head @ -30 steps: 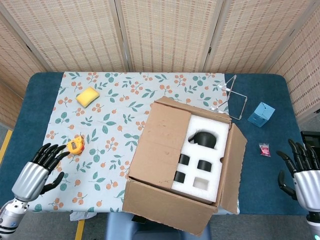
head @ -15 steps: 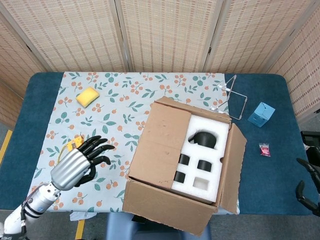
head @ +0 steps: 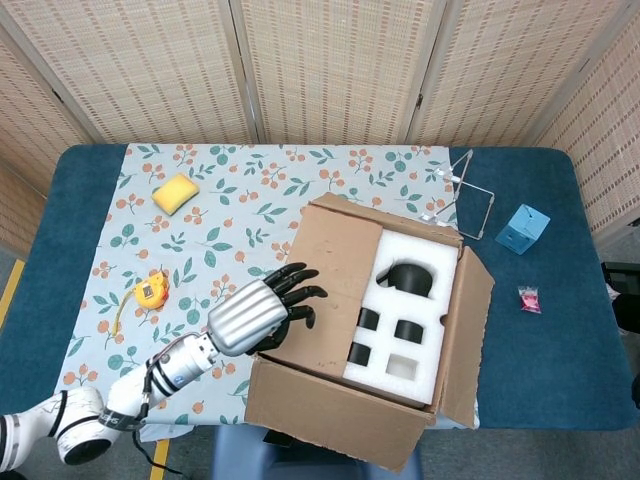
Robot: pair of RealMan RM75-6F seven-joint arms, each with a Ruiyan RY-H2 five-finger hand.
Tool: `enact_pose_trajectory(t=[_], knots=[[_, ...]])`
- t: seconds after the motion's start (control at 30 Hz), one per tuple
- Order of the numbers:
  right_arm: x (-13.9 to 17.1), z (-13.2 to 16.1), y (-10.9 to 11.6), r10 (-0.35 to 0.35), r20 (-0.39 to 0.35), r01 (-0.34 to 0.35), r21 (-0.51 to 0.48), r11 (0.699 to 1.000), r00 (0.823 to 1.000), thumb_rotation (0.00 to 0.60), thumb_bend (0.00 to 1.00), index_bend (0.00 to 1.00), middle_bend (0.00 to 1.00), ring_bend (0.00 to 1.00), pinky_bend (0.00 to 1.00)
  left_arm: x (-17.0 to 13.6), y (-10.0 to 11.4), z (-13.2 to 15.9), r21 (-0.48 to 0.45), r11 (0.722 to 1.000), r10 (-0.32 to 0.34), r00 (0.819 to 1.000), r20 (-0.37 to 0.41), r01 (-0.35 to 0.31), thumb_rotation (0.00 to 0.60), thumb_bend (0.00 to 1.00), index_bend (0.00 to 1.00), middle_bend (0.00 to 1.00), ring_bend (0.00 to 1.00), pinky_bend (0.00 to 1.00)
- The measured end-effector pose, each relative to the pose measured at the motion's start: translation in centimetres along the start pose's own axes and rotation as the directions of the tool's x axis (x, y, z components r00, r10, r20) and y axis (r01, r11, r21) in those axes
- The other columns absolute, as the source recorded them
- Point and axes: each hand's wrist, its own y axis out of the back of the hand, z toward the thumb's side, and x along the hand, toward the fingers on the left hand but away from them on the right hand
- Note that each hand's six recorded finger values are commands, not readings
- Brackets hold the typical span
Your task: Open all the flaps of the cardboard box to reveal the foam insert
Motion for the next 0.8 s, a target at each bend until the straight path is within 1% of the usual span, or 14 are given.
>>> enact_pose_trajectory(t=[0.03,0.2,0.3,0.4,0.53,0.8], knots=[[0.0,-0.1,0.1,-0.002,0.002,0.002,-0.004,1.000,1.000,0.415,0.71,0.21,0.00,0.01,0.00,0.5,-0.1,0.1,-0.004,1.000,-0.004,1.000,0.001,0.004,0.600,1.00,0.51,0.24,0.09,0.10],[-0.2,-0.9,0.9,-0.029,0.024,0.030,-0.009,1.000,0.999,0.414,0.71,0.21,0.00,0.01,0.00,3.9,-1.1,1.7,-0.034,0.999,-0.025,0.999,0.035,0.027,0.600,1.00,0.47,0.24,0.09,0.08],[-0.1,-1.3,1.2,-0.040,0.039,0.040,-0.010,0.999,0.998,0.413,0.71,0.21,0.00,0.01,0.00,5.7,-1.8,2.5,-0.058,0.998,-0.028,0.998,0.053,0.031,0.600,1.00,0.46,0.24,0.08,0.08],[0.1,-1.6,1.5,-0.044,0.054,0.045,-0.013,0.999,0.998,0.416,0.71,0.21,0.00,0.01,0.00,7.4,-2.3,3.0,-0.075,0.997,-0.027,0.997,0.067,0.032,0.600,1.00,0.47,0.21,0.06,0.07],[0.4,-2.0,1.9,-0.042,0.071,0.043,-0.013,0.999,0.997,0.415,0.71,0.21,0.00,0.01,0.00,9.0,-2.7,2.8,-0.077,0.997,-0.019,0.998,0.066,0.024,0.600,1.00,0.49,0.21,0.06,0.06],[1.0,-2.7,2.3,-0.039,0.110,0.039,-0.002,0.999,0.993,0.415,0.71,0.21,0.00,0.01,0.00,11.2,-3.7,1.7,-0.118,0.993,-0.013,0.999,0.044,0.018,0.600,1.00,0.49,0.20,0.05,0.03]])
